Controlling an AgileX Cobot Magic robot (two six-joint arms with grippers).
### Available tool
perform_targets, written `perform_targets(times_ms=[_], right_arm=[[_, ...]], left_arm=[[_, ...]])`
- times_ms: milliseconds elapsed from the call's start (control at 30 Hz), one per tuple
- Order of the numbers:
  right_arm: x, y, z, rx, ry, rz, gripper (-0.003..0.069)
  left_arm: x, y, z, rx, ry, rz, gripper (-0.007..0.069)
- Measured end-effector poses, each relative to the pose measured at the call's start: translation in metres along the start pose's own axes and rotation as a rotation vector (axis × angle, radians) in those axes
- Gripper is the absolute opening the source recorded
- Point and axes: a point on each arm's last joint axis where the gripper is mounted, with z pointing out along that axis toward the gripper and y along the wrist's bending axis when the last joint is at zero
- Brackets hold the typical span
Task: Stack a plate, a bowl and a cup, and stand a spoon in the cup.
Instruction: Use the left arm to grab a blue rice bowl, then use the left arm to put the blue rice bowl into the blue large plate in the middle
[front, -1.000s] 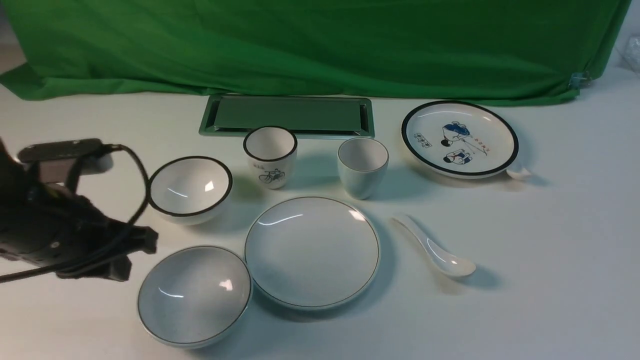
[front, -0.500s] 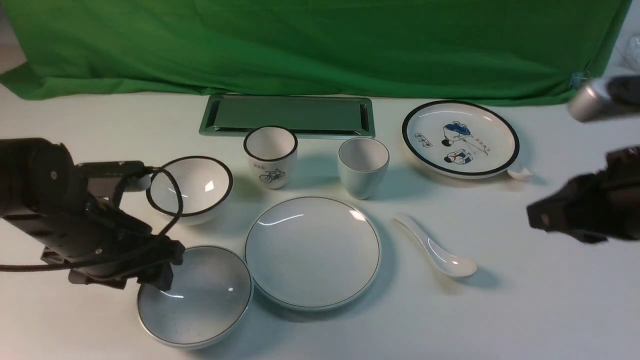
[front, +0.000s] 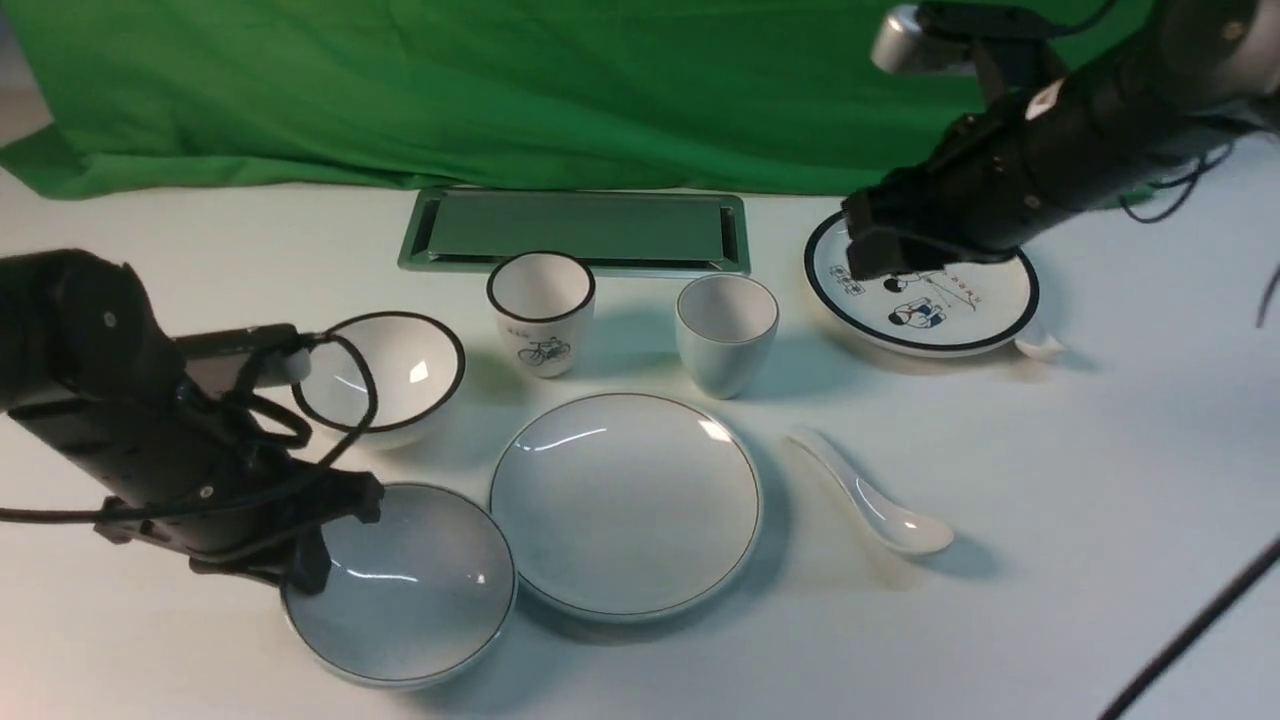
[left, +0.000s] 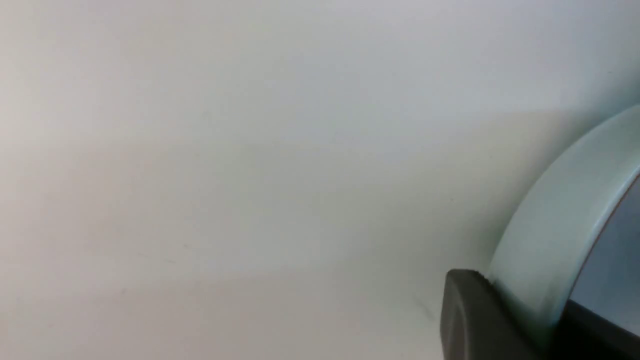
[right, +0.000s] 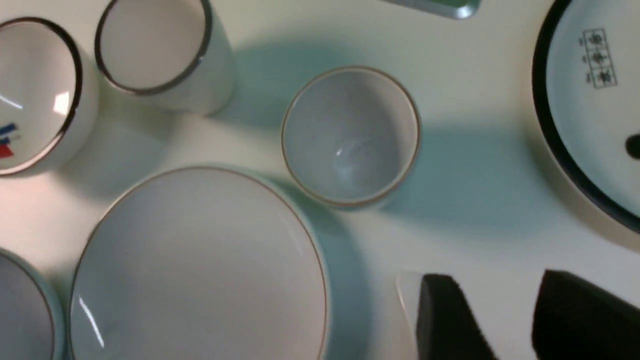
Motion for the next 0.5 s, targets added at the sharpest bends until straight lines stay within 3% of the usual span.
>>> perform_targets(times_ms=[100, 233, 400, 500], right_arm=[[-0.010, 0.001, 0.018, -0.006, 0.003, -0.007, 0.0342], [-0.020, 0.002, 0.060, -0.015, 0.032, -0.017, 0.0391], [-0.022, -0.003, 0.085, -0.015, 0.057, -0.014, 0.0470], [-0.019, -0.005, 0.096, -0.013, 0.077, -0.011, 0.0482]], left_arm=[[-0.004, -0.007, -0.022, 0.031, -0.074, 0.002, 0.0036], [-0.018, -0.037, -0.055, 0.141, -0.218, 0.032, 0.0036], [-0.034, -0.066, -0.025, 0.179, -0.232, 0.074, 0.0036], [-0.042, -0.077, -0.001, 0.185, -0.205, 0.077, 0.0036]])
